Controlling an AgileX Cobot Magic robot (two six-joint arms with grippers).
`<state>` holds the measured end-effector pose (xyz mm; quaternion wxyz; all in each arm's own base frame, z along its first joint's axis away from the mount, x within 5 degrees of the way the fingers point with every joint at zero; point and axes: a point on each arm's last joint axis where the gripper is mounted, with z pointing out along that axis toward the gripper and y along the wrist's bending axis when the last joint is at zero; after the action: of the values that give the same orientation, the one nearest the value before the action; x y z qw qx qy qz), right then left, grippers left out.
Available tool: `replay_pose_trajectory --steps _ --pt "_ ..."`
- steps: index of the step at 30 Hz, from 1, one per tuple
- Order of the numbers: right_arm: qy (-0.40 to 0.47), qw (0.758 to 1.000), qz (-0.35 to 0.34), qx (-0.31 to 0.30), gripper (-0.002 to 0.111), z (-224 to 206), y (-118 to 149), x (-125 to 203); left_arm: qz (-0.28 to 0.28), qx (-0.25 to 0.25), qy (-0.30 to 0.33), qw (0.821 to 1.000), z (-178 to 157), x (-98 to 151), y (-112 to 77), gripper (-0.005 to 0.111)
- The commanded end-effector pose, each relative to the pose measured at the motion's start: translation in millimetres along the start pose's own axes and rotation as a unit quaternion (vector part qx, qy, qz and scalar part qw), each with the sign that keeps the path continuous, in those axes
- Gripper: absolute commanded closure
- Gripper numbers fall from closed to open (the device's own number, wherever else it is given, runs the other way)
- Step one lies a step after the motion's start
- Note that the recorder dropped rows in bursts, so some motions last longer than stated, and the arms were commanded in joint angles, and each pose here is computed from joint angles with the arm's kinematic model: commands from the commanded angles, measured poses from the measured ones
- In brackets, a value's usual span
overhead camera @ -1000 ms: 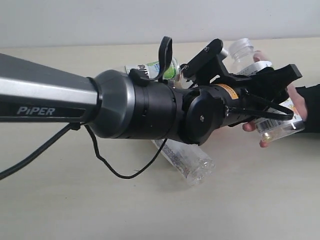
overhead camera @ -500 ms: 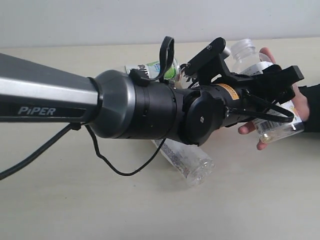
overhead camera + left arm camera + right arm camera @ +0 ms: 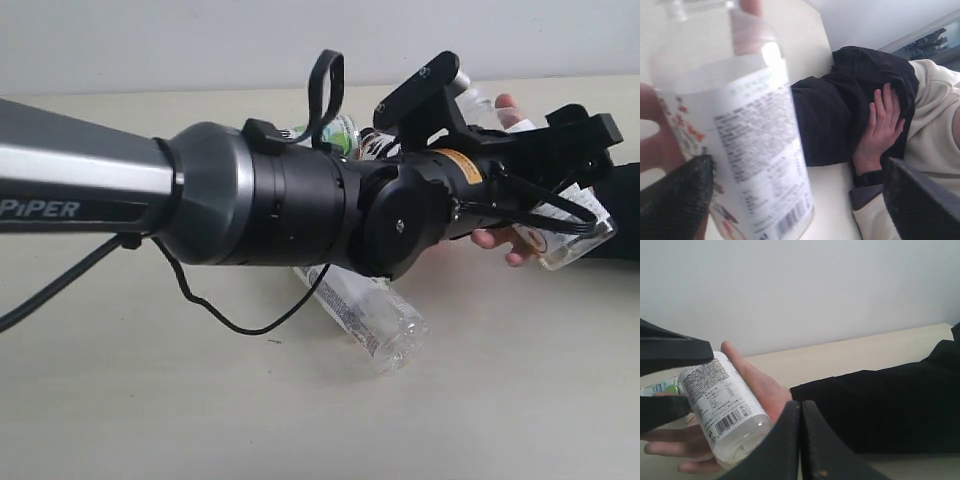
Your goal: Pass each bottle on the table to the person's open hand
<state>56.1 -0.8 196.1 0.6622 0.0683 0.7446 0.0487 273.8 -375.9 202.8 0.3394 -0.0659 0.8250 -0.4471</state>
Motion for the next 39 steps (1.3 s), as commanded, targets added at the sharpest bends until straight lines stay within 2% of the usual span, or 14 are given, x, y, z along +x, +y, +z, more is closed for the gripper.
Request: replay_pose_trajectory --steps 1,8,14,17,19,21,24,28,33,39 --pt "0.0 1.0 0.001 -0.001 0.108 -0.1 -0.2 1.6 0.014 0.018 -0.013 1.0 -9.7 -15.1 -12.5 0.019" --pt "-0.002 1.0 0.001 -0.001 0.108 -0.1 -0.1 1.2 0.014 0.022 -0.01 1.0 -36.4 -45.1 -28.8 0.019" --pt "-0.002 1.0 0.001 -0.001 0.108 -0.1 -0.1 1.2 0.114 -0.01 0.017 0.993 -82.7 -84.6 -39.9 0.022" --pt "-0.002 1.0 0.001 -0.001 0.108 -0.1 -0.1 1.2 0.158 -0.043 0.039 0.986 -108.7 -99.8 -40.4 0.042" --pt "-0.002 1.0 0.001 -0.001 0.108 -0.1 -0.1 1.2 0.175 -0.057 0.051 0.982 -125.8 -107.5 -42.2 0.069" --pt "-0.002 1.0 0.001 -0.001 0.108 -0.1 -0.1 1.2 0.19 -0.07 0.066 0.977 -139.4 -111.2 -42.8 0.104" --pt "-0.002 1.0 0.001 -0.001 0.108 -0.1 -0.1 1.2 0.225 -0.076 0.067 0.969 -161.1 -113.3 -45.2 0.103" --pt "-0.002 1.0 0.001 -0.001 0.108 -0.1 -0.1 1.2 0.253 -0.076 0.046 0.964 -192.3 -107.1 -35.5 0.104" --pt "-0.002 1.0 0.001 -0.001 0.108 -0.1 -0.1 1.2 0.275 -0.033 -0.019 0.961 -246.9 -87.4 -11.2 0.104" --pt "-0.002 1.0 0.001 -0.001 0.108 -0.1 -0.1 1.2 0.305 0.018 -0.087 0.948 -317.5 -51.9 31.2 0.104"
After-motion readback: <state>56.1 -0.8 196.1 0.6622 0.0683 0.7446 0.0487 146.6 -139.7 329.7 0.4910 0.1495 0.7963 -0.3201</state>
